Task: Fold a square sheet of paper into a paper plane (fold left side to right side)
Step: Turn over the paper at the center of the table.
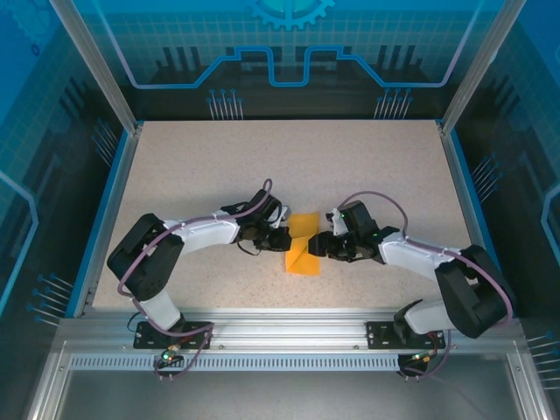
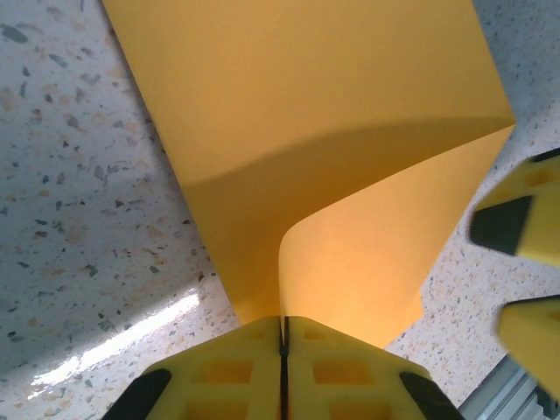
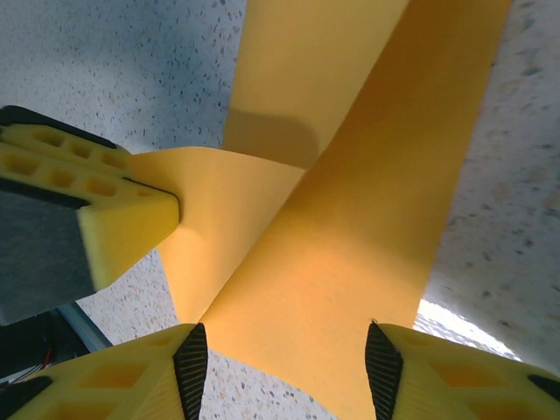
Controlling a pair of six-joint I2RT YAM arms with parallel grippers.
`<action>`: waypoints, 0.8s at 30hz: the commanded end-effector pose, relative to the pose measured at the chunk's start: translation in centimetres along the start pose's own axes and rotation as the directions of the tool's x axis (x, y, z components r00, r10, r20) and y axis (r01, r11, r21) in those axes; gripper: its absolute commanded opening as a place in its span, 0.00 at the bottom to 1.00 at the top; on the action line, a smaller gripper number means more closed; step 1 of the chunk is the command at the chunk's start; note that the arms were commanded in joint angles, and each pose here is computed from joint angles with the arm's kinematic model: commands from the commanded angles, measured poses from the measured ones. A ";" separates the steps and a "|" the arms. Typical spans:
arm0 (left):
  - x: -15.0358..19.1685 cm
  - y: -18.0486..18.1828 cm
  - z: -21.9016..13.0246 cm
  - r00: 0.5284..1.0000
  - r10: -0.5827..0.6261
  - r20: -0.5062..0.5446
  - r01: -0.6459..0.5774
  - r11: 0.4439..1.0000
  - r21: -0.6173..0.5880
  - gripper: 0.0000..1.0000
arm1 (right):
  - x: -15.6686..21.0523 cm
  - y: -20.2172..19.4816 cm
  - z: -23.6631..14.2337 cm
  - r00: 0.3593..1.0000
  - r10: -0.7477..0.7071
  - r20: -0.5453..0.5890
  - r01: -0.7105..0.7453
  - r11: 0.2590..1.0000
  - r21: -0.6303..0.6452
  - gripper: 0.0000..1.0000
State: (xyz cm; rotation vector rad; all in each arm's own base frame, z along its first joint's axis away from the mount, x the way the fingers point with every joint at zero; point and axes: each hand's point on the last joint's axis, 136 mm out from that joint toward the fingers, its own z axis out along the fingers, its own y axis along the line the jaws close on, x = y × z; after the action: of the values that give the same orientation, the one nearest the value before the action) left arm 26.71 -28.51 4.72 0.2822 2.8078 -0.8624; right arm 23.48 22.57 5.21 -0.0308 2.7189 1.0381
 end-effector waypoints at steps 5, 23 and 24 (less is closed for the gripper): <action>0.2 0.3 -0.2 1.000 0.022 0.002 -0.022 1.000 -0.009 0.11 | -1.8 2.8 2.2 1.000 0.009 -0.002 -0.010 0.995 -0.095 0.53; -2.2 -0.7 -5.9 0.981 -0.028 0.191 0.026 1.000 0.012 0.76 | -4.5 4.6 0.9 0.993 -0.088 0.080 0.100 0.983 -0.156 0.03; -2.4 -0.8 -6.6 0.977 -0.033 0.211 0.030 0.999 0.019 0.81 | -4.9 4.9 0.3 0.990 -0.099 0.096 0.115 0.979 -0.170 0.03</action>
State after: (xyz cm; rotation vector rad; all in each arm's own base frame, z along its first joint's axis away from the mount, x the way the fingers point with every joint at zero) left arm 27.45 -27.03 9.37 0.2066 2.6699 -0.8800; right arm 26.39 26.24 6.09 -0.0744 2.6279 1.1833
